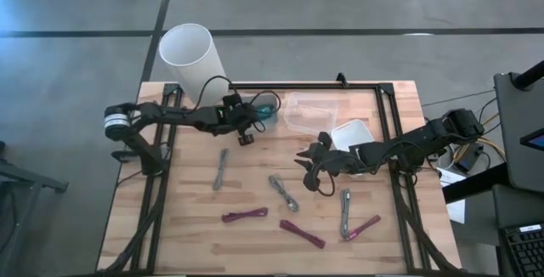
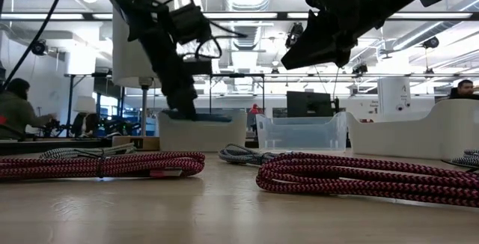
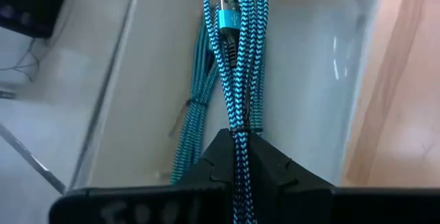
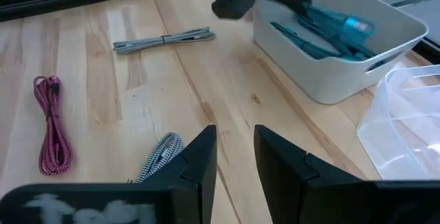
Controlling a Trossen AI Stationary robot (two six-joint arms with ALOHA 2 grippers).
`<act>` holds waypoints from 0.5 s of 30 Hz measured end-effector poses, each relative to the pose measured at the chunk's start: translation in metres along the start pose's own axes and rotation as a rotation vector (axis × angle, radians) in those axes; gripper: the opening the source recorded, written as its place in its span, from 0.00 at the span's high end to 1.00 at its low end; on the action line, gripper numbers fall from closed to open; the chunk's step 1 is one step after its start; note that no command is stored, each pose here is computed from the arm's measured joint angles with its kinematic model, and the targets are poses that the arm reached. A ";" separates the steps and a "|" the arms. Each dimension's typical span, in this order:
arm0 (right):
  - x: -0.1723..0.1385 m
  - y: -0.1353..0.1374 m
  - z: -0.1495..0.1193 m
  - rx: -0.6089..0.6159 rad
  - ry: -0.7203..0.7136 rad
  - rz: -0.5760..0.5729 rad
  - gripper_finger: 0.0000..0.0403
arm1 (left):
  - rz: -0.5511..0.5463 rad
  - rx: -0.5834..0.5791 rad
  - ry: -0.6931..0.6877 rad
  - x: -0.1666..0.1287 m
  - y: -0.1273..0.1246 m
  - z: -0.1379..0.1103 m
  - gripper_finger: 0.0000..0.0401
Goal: Pick & Place USB Port
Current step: Put the blue USB cable into the gray bin
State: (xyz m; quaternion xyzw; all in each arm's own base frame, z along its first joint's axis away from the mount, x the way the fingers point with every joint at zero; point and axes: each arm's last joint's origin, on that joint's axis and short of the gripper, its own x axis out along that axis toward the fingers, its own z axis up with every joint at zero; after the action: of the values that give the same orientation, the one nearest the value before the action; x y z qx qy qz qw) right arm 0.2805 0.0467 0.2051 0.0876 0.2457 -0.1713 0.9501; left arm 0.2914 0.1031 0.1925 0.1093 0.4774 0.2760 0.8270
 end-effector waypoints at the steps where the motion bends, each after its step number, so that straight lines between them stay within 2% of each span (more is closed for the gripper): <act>1: 0.000 0.000 0.000 0.000 0.000 0.000 0.77 | -0.003 0.007 0.012 0.003 -0.001 -0.003 0.95; 15: 0.000 0.000 0.000 -0.001 0.001 0.000 0.76 | -0.004 -0.007 -0.014 0.010 -0.002 -0.006 0.95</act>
State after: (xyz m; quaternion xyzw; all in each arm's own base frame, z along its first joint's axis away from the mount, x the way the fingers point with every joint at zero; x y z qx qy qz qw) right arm 0.2803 0.0467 0.2047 0.0873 0.2464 -0.1714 0.9499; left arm 0.2912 0.1066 0.1808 0.1076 0.4707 0.2753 0.8313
